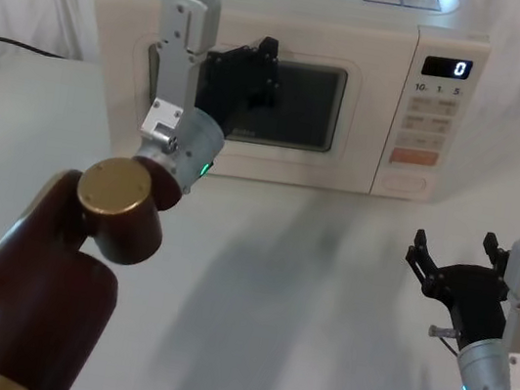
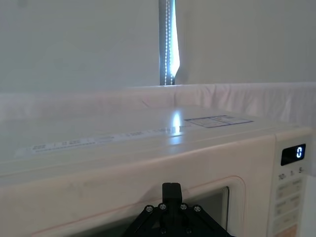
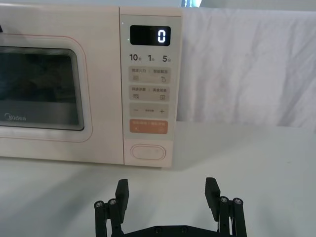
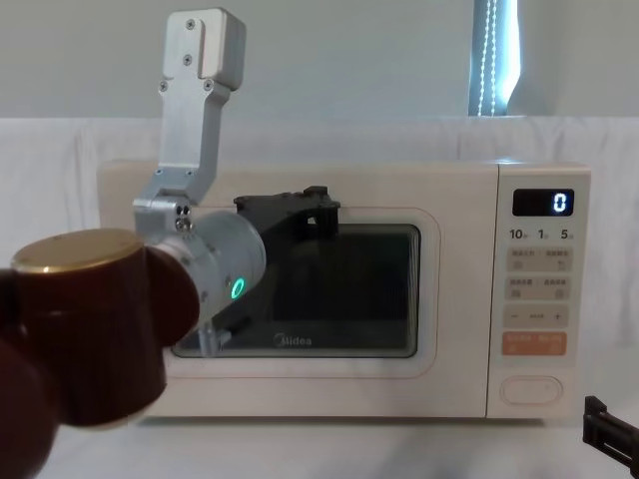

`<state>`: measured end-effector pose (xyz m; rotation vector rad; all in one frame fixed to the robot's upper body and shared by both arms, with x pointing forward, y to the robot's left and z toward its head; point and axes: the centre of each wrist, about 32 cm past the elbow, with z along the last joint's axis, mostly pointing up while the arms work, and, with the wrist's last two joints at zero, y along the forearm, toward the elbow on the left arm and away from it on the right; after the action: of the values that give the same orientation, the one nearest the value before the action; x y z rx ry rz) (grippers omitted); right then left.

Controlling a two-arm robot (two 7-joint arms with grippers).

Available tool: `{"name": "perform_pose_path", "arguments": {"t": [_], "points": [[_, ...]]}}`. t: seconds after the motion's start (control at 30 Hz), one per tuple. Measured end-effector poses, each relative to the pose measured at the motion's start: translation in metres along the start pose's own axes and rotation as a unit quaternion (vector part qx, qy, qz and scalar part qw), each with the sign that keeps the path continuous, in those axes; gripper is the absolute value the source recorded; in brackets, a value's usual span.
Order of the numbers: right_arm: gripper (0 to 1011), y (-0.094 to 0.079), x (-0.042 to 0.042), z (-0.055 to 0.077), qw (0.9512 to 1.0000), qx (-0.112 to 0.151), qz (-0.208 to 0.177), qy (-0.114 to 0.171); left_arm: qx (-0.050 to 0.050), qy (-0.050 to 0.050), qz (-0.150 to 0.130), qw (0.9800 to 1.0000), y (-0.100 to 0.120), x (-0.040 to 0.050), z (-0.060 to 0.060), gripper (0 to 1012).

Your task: Press the button to open the microwave door with one hand; close the microwave door with the other hand.

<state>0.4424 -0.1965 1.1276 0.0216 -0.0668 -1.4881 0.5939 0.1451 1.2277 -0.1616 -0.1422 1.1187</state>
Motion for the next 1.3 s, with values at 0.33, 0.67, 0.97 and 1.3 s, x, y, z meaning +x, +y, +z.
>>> {"name": "perform_pose_path", "arguments": {"t": [0.33, 0.67, 0.97, 1.3], "points": [[1002, 0.0, -0.0001, 0.0, 1.0, 0.0, 0.0, 0.0, 0.001, 0.015, -0.001, 0.9999, 0.028, 0.0, -0.002, 0], [1002, 0.0, 0.0, 0.0, 1.0, 0.0, 0.0, 0.0, 0.004, 0.028, 0.009, 0.9996, 0.06, 0.003, -0.006, 0], [1002, 0.0, 0.0, 0.0, 1.0, 0.0, 0.0, 0.0, 0.011, 0.031, 0.037, 0.9988, 0.098, 0.0081, -0.015, 0], [1002, 0.0, 0.0, 0.0, 1.0, 0.0, 0.0, 0.0, 0.02, 0.036, 0.063, 0.9972, 0.136, 0.0155, -0.032, 0]]}}
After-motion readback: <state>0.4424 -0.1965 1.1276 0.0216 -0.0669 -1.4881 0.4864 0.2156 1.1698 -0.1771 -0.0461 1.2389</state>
